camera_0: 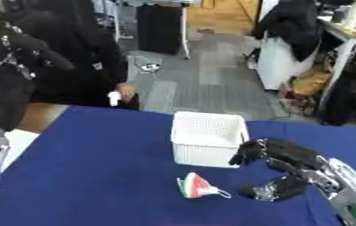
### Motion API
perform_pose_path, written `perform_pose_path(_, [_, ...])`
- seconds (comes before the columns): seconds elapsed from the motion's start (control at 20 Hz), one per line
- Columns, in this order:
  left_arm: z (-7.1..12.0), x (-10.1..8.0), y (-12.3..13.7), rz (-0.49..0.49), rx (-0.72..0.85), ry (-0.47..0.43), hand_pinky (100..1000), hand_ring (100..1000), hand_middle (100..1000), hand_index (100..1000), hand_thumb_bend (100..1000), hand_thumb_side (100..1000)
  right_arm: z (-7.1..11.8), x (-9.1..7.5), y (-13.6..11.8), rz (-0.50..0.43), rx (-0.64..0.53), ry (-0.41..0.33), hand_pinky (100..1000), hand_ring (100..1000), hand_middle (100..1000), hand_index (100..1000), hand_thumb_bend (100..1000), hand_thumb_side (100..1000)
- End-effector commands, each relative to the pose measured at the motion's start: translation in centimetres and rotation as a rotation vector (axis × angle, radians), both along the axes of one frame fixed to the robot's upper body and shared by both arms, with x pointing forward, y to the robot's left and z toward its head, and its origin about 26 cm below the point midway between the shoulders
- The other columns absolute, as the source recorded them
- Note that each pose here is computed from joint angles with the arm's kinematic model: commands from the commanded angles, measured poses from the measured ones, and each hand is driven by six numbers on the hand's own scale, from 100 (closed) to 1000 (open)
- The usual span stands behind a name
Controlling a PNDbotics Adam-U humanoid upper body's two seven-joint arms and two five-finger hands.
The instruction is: Pick up objects on the table and place them in the box.
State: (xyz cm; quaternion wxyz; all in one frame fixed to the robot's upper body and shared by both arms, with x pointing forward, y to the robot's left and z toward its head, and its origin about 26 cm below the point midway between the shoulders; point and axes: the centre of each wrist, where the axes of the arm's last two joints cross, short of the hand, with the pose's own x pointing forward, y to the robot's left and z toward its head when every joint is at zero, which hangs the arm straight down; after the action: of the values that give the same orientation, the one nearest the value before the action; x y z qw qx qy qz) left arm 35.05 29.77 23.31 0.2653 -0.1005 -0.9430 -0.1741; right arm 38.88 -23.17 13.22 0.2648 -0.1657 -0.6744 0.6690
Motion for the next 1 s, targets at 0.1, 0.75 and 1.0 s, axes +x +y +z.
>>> perform_pose_path(0.1, [1.3, -0.1, 0.1, -0.004, 0.028, -0.036, 608, 578, 716, 674, 124, 843, 0.1, 0.5, 0.3, -0.047, -0.012, -0.012, 533, 561, 600, 762, 499, 1000])
perform_pose_path(0.75, [1.2, 0.0, -0.2, -0.02, 0.036, -0.037, 607, 577, 716, 674, 124, 844, -3.6, 2.5, 1.8, -0.151, -0.093, -0.003, 556, 575, 621, 770, 534, 1000])
perform_pose_path(1.0, [1.3, 0.0, -0.3, -0.024, 0.034, -0.038, 608, 577, 717, 674, 124, 845, -4.8, 3.1, 2.5, -0.19, -0.121, -0.021, 567, 583, 626, 770, 554, 1000])
